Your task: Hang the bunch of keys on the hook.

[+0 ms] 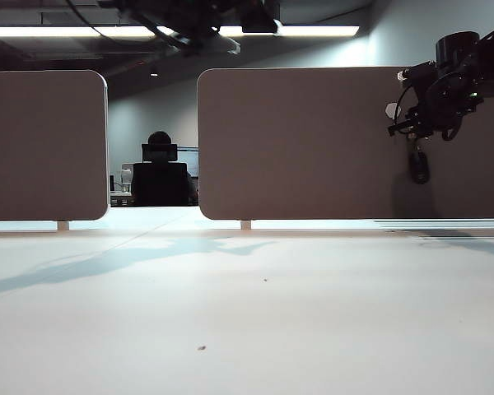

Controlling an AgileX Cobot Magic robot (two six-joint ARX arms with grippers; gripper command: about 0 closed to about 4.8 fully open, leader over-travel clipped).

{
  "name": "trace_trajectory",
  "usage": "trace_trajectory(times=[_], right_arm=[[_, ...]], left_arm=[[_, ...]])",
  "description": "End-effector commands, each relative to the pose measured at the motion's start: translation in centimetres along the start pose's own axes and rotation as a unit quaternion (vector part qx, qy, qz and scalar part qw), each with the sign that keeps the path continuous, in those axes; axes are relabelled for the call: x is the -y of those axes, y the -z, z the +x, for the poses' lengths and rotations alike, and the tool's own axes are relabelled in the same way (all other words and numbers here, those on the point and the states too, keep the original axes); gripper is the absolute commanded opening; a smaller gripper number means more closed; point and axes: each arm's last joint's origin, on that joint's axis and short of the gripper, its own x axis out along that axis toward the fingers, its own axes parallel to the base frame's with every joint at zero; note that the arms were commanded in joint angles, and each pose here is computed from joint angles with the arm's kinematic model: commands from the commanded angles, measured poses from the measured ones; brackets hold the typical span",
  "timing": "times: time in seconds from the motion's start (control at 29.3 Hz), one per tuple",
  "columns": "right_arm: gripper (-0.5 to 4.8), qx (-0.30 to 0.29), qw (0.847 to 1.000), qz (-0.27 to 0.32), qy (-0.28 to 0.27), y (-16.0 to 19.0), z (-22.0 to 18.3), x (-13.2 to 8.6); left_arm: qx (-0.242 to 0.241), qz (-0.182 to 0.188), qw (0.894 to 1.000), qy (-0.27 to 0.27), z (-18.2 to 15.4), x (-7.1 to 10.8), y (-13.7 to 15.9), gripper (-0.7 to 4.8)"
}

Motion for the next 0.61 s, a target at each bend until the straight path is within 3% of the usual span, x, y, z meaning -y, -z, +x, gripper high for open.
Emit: trace_trajectory(times=[0.03,0.17,0.61], right_arm=[[-0.06,0.035,0.999,0.004,-0.015,-1.9,-0.6,-0.1],[-0.06,0.038,0.999,0.003,-0.024,-2.1,-0.6,-0.9],[-0.06,0.017,1.000,-0.005,-0.009,-1.8,-0.5,-1.6]], left_arm=[[-0.021,-0.005,1.000,0.012,1.0,-0.3,0.1,4.79],[-0.013,0.021,1.000,0.016,1.2,0.0,-0.1,4.79],[-0.038,0.008,0.999,0.024,1.3,0.4,0.4,4.79]])
